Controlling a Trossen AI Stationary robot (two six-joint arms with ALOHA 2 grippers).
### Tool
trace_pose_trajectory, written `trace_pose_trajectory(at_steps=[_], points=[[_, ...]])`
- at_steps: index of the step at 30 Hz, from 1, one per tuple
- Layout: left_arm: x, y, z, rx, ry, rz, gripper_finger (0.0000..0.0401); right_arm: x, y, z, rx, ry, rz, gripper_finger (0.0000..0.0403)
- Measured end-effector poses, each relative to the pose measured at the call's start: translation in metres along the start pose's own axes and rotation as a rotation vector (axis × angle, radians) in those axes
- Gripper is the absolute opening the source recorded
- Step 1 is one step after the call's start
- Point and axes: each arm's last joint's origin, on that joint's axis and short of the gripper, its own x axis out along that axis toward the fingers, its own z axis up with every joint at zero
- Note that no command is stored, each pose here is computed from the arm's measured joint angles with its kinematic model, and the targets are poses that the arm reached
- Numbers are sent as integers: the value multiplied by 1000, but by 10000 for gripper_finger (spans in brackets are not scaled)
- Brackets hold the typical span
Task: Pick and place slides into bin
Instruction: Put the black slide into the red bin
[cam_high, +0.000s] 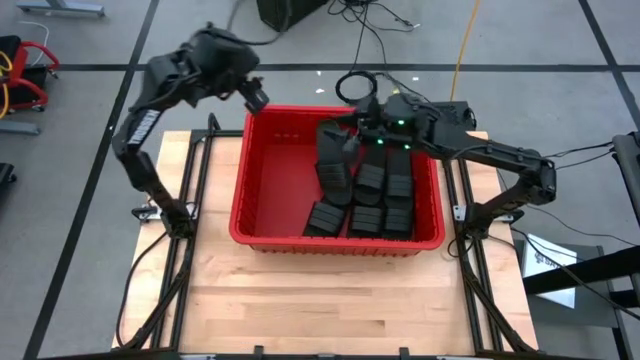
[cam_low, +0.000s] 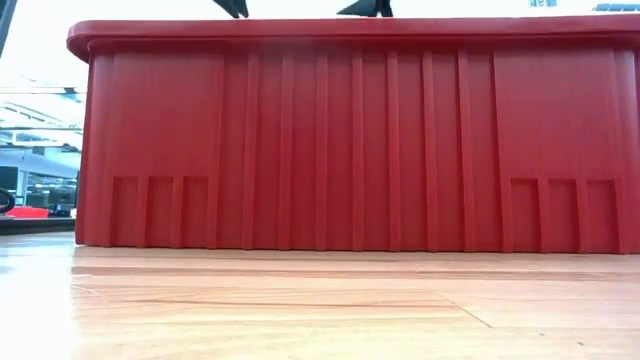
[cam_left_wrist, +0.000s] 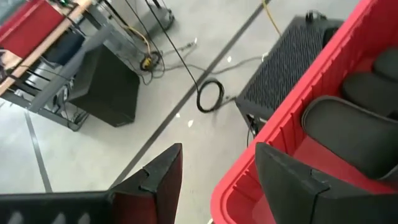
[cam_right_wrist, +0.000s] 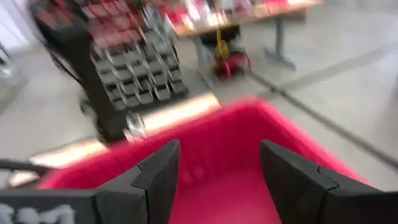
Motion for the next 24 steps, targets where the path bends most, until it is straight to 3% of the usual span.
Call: trace_pose_trajectory(at_steps=[4,11,19,24], points=[[-23,8,-4,-12,-48,7,198,16,-16,-19,19,136,-82,210],[-43,15,-9,-4,-90,16,198,48,-49,-44,43,253,-212,210],[-46,16,-10,32,-96,18,198,86,-71,-88,85,430,-271,210],[-46,16,-10,72,-98,10,198,108,-79,-127,214,594,-305,210]])
